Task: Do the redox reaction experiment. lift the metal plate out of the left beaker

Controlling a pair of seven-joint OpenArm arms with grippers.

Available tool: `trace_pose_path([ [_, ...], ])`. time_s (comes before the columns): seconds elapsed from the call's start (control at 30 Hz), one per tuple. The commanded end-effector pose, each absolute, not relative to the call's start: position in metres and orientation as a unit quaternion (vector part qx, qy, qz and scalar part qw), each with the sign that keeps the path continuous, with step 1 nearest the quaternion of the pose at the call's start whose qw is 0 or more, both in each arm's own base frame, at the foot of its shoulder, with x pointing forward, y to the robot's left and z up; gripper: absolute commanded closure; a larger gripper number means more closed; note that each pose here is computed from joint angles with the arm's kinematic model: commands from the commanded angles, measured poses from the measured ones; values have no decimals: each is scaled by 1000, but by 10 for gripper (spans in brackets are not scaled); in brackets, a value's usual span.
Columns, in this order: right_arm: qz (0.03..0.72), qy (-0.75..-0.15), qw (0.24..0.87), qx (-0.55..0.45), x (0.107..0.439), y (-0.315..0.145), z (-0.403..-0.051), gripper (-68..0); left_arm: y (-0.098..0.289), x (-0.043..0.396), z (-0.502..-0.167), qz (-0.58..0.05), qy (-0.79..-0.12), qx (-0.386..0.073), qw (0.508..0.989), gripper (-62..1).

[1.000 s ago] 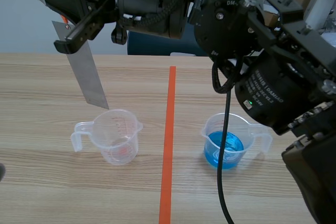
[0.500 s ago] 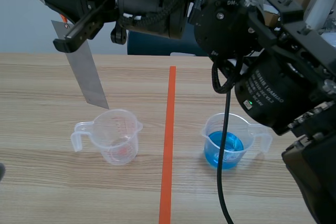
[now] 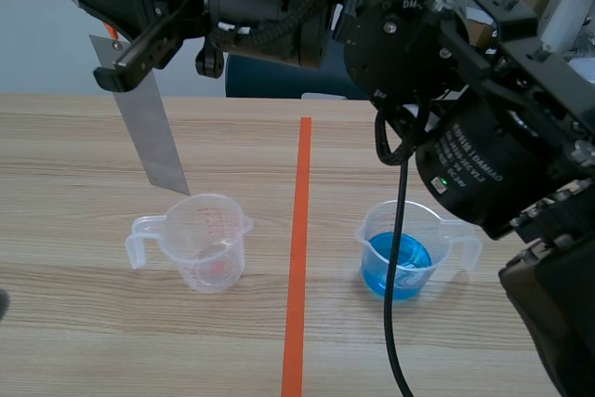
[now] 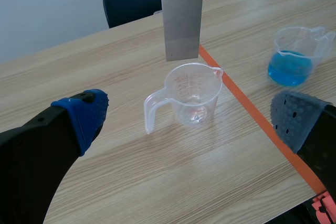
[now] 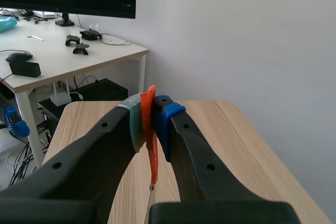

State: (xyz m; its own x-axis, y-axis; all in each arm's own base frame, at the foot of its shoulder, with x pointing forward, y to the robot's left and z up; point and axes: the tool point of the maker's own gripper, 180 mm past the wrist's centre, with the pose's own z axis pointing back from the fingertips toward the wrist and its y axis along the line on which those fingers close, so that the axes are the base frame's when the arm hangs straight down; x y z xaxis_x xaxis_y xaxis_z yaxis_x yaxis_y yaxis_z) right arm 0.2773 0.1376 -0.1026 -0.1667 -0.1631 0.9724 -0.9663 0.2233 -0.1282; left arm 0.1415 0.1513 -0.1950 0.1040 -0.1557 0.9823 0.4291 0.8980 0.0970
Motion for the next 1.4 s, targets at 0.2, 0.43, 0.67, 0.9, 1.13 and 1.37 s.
trace_pose_path([
  [0.2,433,-643,438,455,274,137,-84,3,148,143,-188,-197,-650,-114,725,-623],
  [0.43,433,-643,438,455,274,137,-84,3,148,143,-187,-196,-652,-114,723,-623],
  [0.67,433,-643,439,455,275,137,-84,3,148,143,-184,-195,-657,-114,719,-623],
  [0.9,433,-643,439,455,274,137,-84,3,148,143,-184,-195,-657,-114,719,-623],
  [1.13,433,-643,439,455,274,137,-84,3,148,143,-184,-195,-657,-114,719,-623],
  [1.37,433,-643,438,455,274,137,-84,3,148,143,-184,-196,-657,-114,719,-623],
])
